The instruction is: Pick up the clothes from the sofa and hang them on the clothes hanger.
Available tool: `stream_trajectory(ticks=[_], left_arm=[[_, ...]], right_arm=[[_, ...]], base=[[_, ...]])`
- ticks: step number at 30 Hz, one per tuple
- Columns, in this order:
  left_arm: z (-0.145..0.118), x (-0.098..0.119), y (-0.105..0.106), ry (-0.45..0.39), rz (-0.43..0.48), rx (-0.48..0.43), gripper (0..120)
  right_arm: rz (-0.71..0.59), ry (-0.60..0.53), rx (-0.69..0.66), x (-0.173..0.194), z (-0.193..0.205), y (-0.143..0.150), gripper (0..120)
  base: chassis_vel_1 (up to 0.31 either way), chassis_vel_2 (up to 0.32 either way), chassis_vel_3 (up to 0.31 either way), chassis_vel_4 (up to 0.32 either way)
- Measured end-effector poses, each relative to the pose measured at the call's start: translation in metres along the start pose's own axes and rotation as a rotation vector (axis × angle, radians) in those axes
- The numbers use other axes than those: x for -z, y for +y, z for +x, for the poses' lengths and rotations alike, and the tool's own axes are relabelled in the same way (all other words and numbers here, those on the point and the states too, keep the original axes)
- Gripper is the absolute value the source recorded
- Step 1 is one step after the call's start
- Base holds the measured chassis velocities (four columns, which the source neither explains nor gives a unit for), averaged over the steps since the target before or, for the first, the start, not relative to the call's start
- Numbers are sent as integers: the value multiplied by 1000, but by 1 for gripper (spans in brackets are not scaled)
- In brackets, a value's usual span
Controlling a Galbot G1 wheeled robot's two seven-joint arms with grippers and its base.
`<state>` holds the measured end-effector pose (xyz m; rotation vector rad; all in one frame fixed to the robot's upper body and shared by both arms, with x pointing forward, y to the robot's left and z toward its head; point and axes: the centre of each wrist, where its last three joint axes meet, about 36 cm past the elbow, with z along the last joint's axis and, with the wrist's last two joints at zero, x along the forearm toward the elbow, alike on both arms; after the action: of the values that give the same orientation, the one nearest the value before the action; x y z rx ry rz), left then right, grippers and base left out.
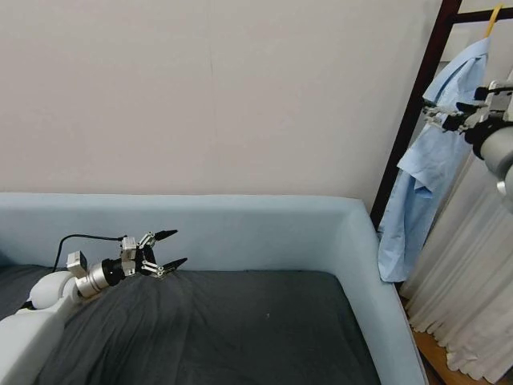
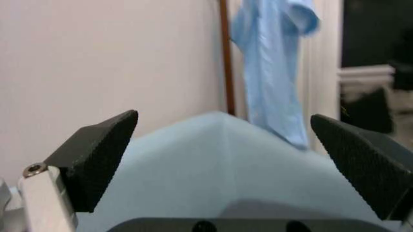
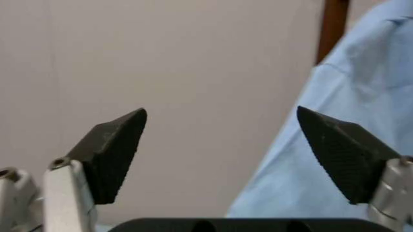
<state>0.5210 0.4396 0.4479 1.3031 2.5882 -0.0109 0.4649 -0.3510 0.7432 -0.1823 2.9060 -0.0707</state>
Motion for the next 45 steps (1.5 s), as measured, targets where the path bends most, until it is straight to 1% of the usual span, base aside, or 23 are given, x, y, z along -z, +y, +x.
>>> stream_trajectory(ticks=[1,2,4,5,6,8,10,11,15,16,19,20,21,25,26,29,30,32,35,36,40,41,45], left_arm=[[0,0,0,0,0,0,100],[-10,-1,-17,-28,14,55,100],[-30,-4,-51,-78,44,142,100],[-36,-6,-61,-92,51,164,100],[-36,-6,-61,-92,51,164,100],[-50,-11,-90,-126,74,227,100],[-61,-16,-120,-155,113,285,100],[-61,-16,-120,-155,113,285,100],[-66,-31,-177,-165,217,399,100],[-66,-31,-177,-165,217,399,100],[-63,-42,-217,-141,257,504,100],[-60,-47,-230,-130,247,552,100],[-60,-47,-230,-130,247,552,100],[-46,-55,-288,-86,159,795,100],[-46,-55,-288,-86,159,795,100],[-44,-64,-326,-101,106,936,100],[-44,-64,-326,-101,106,936,100],[-42,-68,-344,-91,101,973,100],[-39,-71,-374,-51,128,1048,100],[-39,-71,-374,-51,128,1048,100],[-33,-74,-390,-11,126,1127,100],[-33,-74,-390,-11,126,1127,100],[-31,-69,-402,9,126,1134,100]], right_arm=[[0,0,0,0,0,0,93],[5,-14,36,-10,5,7,98],[5,-33,126,-41,11,17,100],[0,-36,161,-54,13,20,100],[0,-36,161,-54,13,20,100],[-19,-45,236,-93,15,27,100],[-56,-40,263,-132,14,35,100],[-56,-40,263,-132,14,35,100],[-113,-31,252,-191,19,45,100],[-113,-31,252,-191,19,45,100],[-130,-15,251,-225,41,53,100],[-126,-2,251,-239,52,58,100],[-126,-2,251,-239,52,58,100],[-50,29,276,-281,94,82,100],[-50,29,276,-281,94,82,100],[0,40,236,-284,128,88,100],[0,40,236,-284,128,88,100],[36,60,188,-283,147,84,100],[143,87,86,-272,179,62,100],[143,87,86,-272,179,62,100],[162,122,36,-261,221,35,100],[162,122,36,-261,221,35,100],[100,127,-79,-252,242,40,100]], base=[[0,0,0,0],[0,0,0,0],[0,0,0,0],[0,0,0,0],[0,0,0,0],[0,0,0,0],[0,0,0,0],[0,0,0,0],[0,0,0,0],[0,0,0,0],[0,0,0,0],[0,0,0,0],[0,0,0,0],[0,0,0,0],[0,0,0,0],[0,0,0,0],[0,0,0,0],[0,0,0,0],[0,0,0,0],[0,0,0,0],[0,0,0,0],[0,0,0,0],[0,0,0,0]])
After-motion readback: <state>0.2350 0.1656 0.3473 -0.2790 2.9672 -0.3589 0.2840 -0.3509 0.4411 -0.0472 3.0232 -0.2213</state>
